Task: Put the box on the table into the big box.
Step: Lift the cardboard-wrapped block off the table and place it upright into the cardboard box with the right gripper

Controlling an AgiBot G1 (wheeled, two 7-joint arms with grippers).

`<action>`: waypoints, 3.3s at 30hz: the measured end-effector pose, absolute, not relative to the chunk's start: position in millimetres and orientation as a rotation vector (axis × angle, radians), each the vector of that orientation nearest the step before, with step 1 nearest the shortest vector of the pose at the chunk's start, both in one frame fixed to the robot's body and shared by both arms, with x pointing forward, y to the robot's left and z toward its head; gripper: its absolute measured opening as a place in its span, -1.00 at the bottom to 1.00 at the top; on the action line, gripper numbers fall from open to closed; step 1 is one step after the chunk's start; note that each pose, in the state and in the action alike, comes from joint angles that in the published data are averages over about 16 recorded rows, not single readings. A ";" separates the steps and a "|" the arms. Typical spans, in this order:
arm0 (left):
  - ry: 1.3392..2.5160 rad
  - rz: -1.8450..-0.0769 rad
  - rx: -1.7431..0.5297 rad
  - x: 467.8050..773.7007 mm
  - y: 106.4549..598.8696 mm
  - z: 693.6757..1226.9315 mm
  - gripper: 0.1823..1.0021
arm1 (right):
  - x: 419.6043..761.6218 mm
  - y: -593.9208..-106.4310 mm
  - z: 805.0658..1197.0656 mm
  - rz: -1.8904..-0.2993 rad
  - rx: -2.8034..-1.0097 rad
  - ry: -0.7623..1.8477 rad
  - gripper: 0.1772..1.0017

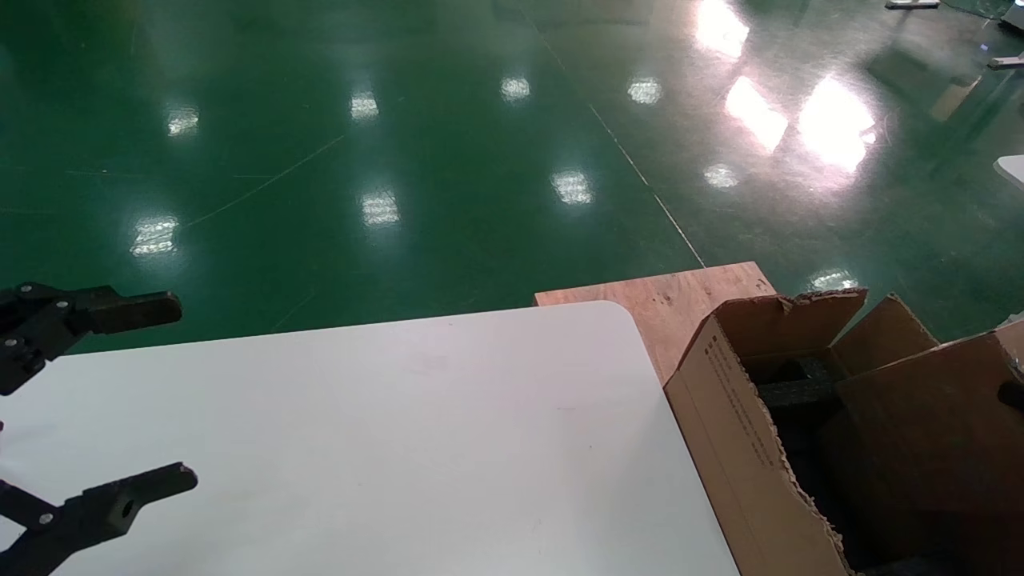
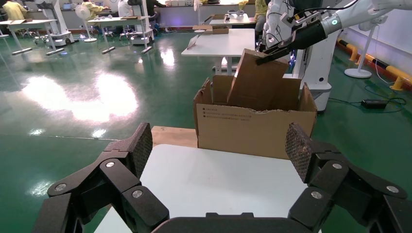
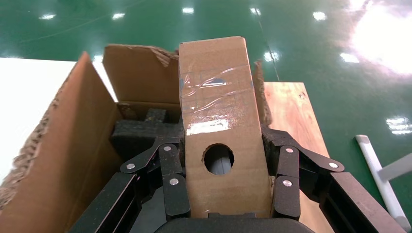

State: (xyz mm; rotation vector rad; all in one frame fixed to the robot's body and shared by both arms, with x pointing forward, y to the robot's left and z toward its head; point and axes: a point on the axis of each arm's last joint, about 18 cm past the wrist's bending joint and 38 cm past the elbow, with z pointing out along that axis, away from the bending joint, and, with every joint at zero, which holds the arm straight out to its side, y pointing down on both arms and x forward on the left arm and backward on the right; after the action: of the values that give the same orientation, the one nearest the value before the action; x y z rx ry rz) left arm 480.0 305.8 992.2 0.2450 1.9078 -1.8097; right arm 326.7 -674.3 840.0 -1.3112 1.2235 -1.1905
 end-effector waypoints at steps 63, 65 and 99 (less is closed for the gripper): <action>1.908 -1.810 0.245 480.0 305.8 992.2 1.00 | 338.7 -687.6 840.1 -1.136 -1.266 1.338 -0.30; 1.908 -1.810 0.245 480.0 305.8 992.2 1.00 | 333.7 -687.0 838.2 -1.138 -1.260 1.346 -0.30; 1.908 -1.810 0.245 480.0 305.8 992.2 1.00 | 330.6 -666.5 834.9 -1.167 -1.277 1.474 -0.30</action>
State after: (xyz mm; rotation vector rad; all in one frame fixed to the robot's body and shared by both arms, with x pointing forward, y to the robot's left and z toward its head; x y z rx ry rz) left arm 480.0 305.8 992.2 0.2450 1.9078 -1.8097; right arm 330.6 -666.5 834.9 -1.2774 1.4735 -1.1671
